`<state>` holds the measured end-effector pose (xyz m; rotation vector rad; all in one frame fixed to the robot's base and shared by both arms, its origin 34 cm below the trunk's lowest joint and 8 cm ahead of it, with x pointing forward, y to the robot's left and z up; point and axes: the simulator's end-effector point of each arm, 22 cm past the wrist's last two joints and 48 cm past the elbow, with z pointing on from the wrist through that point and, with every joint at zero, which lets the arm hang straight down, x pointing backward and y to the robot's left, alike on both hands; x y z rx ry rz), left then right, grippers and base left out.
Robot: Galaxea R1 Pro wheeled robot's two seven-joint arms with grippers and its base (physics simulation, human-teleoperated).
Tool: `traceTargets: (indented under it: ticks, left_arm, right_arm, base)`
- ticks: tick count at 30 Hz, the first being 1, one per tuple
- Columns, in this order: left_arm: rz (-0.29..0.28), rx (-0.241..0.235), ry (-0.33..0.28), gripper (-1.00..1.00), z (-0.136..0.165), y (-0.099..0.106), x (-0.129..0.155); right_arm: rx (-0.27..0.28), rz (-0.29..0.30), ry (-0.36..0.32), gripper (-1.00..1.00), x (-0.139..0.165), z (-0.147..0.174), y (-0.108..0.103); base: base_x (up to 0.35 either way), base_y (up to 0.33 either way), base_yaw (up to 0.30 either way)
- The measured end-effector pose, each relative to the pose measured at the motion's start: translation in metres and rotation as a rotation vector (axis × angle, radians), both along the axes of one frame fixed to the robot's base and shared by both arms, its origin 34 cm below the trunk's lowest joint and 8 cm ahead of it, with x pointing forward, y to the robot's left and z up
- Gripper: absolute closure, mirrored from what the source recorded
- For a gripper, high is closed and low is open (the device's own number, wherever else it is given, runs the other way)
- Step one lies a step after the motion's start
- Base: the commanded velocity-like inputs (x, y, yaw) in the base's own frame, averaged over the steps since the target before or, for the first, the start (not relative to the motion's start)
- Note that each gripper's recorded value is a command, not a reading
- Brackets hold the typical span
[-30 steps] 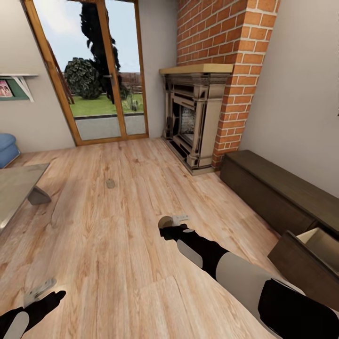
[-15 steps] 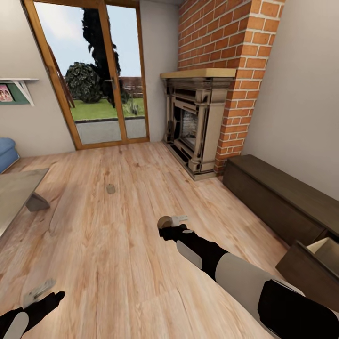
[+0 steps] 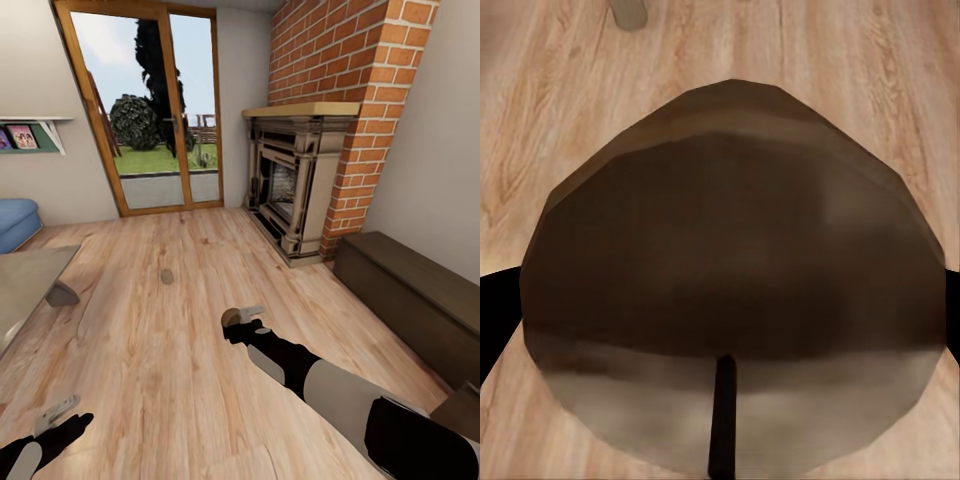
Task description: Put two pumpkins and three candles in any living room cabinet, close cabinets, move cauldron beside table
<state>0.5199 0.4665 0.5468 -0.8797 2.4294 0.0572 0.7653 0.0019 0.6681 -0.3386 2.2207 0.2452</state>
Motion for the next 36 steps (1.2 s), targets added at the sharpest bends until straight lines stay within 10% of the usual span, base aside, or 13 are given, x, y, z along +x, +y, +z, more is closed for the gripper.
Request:
traceTargets:
  ticks: [36]
  left_arm:
    - [0.0, -0.003, -0.012, -1.0, 0.0044, -0.0014, 0.0023]
  right_arm:
    - [0.002, 0.005, -0.012, 1.0, 0.0002, 0.0077, 0.0009]
  base:
    - [0.331, 0.089, 0.051]
